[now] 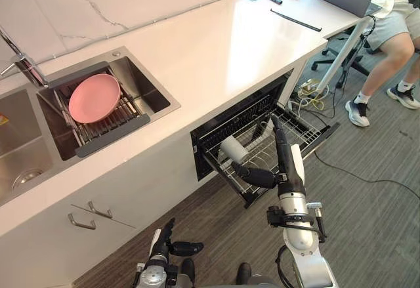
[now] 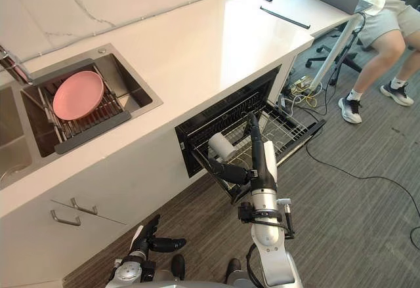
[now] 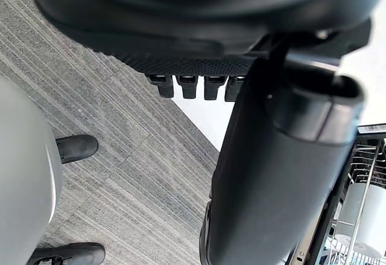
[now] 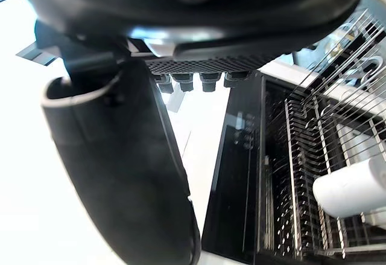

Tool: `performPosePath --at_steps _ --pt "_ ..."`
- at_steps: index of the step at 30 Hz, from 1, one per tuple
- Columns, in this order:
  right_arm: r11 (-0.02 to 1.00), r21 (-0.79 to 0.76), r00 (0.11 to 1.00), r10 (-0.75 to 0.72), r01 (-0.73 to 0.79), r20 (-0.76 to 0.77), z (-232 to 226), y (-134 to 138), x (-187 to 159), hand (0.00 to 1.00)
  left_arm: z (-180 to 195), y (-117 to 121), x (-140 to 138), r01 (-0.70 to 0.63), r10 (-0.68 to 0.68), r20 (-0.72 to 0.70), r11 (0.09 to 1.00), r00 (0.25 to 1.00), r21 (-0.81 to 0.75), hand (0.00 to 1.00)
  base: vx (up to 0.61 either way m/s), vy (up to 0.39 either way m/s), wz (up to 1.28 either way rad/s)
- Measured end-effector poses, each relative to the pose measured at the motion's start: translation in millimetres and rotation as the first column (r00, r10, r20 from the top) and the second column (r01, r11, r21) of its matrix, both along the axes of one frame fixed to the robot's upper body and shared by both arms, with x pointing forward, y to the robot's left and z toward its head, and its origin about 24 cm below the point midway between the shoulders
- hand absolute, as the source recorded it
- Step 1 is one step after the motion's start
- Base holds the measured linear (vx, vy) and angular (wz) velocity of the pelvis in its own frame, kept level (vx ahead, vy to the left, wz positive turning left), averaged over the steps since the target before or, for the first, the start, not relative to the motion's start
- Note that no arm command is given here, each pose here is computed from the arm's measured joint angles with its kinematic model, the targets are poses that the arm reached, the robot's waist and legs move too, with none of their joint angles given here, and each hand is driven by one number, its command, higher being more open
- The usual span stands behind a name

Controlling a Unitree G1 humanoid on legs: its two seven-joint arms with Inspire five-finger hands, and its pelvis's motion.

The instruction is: Walk over to the sink, pick up the cup, carry it to the dishwasher, place the cup inside the dishwasher, then close the dishwasher door

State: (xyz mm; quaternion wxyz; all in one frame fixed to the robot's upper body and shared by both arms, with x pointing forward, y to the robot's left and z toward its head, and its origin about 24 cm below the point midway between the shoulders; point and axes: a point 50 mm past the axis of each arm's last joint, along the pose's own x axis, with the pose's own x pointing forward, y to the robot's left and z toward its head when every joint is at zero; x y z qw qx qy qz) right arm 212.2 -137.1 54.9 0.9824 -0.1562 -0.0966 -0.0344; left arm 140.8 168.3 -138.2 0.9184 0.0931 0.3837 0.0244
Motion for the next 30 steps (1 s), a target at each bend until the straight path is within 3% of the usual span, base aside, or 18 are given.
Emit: performPosePath --at_steps 7,13,25,30 --pt "0.999 -0.033 0.999 0.013 -0.011 0.047 9.3 -2.5 8.4 1.0 4.0 1.5 9.1 -0.032 0.032 0.039 0.999 0.999 -0.007 1.0 -0.03 0.009 0.39" --pt "0.998 -0.055 0.983 -0.006 0.016 0.185 38.8 -6.7 30.7 1.0 6.4 1.4 14.6 -0.05 0.05 0.056 0.999 0.997 -0.004 1.0 0.09 0.09 0.61" --pt "0.997 -0.072 0.987 -0.012 0.024 0.158 32.4 -5.6 35.8 1.0 2.1 11.2 0.7 -0.066 0.066 0.017 0.998 0.998 0.021 1.0 0.22 0.096 0.55" --pt "0.988 -0.151 0.987 -0.013 0.038 0.162 34.4 -22.2 30.3 1.0 -0.6 5.7 -4.1 -0.073 0.073 -0.002 0.997 0.997 0.005 1.0 0.24 -0.123 0.86"
